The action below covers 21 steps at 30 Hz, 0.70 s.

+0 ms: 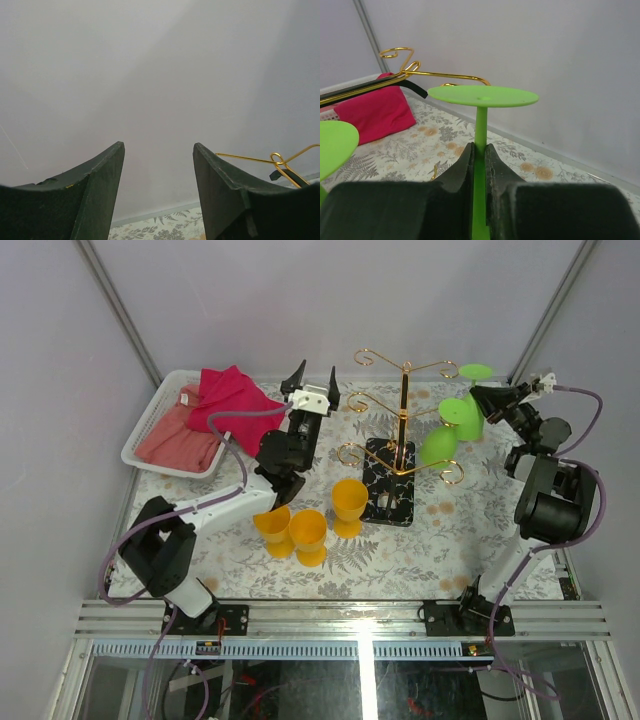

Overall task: Place the wine glass upside down on the wine glass rack
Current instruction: Turn the wine glass upside down at the wine rack.

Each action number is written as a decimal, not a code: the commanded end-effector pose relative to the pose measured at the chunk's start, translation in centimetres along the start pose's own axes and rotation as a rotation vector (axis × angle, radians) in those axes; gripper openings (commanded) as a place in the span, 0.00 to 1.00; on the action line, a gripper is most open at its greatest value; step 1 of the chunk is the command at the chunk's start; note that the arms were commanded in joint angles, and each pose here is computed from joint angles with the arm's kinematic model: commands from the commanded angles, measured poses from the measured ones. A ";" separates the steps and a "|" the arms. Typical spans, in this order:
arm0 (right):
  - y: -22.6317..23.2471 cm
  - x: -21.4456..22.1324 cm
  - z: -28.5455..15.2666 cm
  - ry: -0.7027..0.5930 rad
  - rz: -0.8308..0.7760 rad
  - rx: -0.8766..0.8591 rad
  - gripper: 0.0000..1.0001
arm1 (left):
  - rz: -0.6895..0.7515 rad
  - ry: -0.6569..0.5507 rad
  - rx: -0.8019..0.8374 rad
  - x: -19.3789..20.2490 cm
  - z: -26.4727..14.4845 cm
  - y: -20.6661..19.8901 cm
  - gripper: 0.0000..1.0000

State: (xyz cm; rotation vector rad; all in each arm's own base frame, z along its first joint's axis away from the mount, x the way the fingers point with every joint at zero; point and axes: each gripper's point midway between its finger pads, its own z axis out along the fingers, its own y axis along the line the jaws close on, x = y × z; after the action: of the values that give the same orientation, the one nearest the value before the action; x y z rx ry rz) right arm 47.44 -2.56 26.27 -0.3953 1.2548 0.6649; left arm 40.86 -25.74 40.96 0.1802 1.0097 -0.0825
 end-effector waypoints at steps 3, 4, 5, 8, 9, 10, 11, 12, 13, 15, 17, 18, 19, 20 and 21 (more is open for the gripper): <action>2.1 -2.1 2.7 -0.073 -0.192 -0.128 0.00 | 0.012 -0.025 -0.031 -1.1 0.8 0.4 0.57; 2.2 -2.0 2.9 -0.072 -0.194 -0.137 0.00 | 0.013 -0.024 -0.030 -1.1 0.8 0.4 0.57; 2.2 -2.0 3.1 -0.072 -0.197 -0.144 0.00 | 0.017 -0.020 -0.028 -1.0 0.8 0.3 0.57; 2.6 -2.2 3.5 -0.072 -0.210 -0.164 0.00 | 0.018 -0.019 -0.031 -0.9 0.9 0.3 0.57; 2.6 -2.3 3.5 -0.073 -0.214 -0.165 0.00 | 0.017 -0.018 -0.031 -0.8 1.0 0.2 0.57; 2.7 -2.2 3.5 -0.073 -0.213 -0.165 0.00 | 0.017 -0.018 -0.032 -0.8 1.0 0.2 0.57; 2.7 -2.3 3.5 -0.073 -0.215 -0.165 0.00 | 0.017 -0.016 -0.032 -0.7 1.0 0.2 0.57; 2.7 -2.2 3.5 -0.072 -0.211 -0.167 0.00 | 0.016 -0.016 -0.033 -0.7 1.0 0.1 0.57; 2.7 -2.1 3.5 -0.070 -0.209 -0.169 0.00 | 0.020 -0.012 -0.032 -0.5 1.0 0.1 0.57; 2.8 -2.0 3.6 -0.067 -0.207 -0.174 0.00 | 0.021 -0.011 -0.032 -0.4 1.1 0.0 0.57; 2.7 -1.7 3.5 -0.062 -0.201 -0.173 0.00 | 0.028 -0.013 -0.034 -0.4 1.2 0.0 0.57; 2.7 -1.6 3.5 -0.061 -0.199 -0.174 0.00 | 0.031 -0.011 -0.036 -0.4 1.3 0.1 0.57; 2.9 -1.5 3.6 -0.060 -0.198 -0.179 0.00 | 0.033 -0.011 -0.035 -0.3 1.3 0.1 0.57; 3.0 -1.3 3.7 -0.058 -0.198 -0.182 0.00 | 0.034 -0.012 -0.034 -0.4 1.3 0.0 0.57; 3.1 -1.2 3.7 -0.055 -0.198 -0.189 0.00 | 0.036 -0.012 -0.036 -0.4 1.4 0.1 0.57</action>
State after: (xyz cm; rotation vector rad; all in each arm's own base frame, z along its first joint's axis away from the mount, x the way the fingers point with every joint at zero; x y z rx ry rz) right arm 48.70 0.73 25.65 -0.4985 1.2376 0.7192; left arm 41.88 -26.41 40.09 0.2050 1.0329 -0.0469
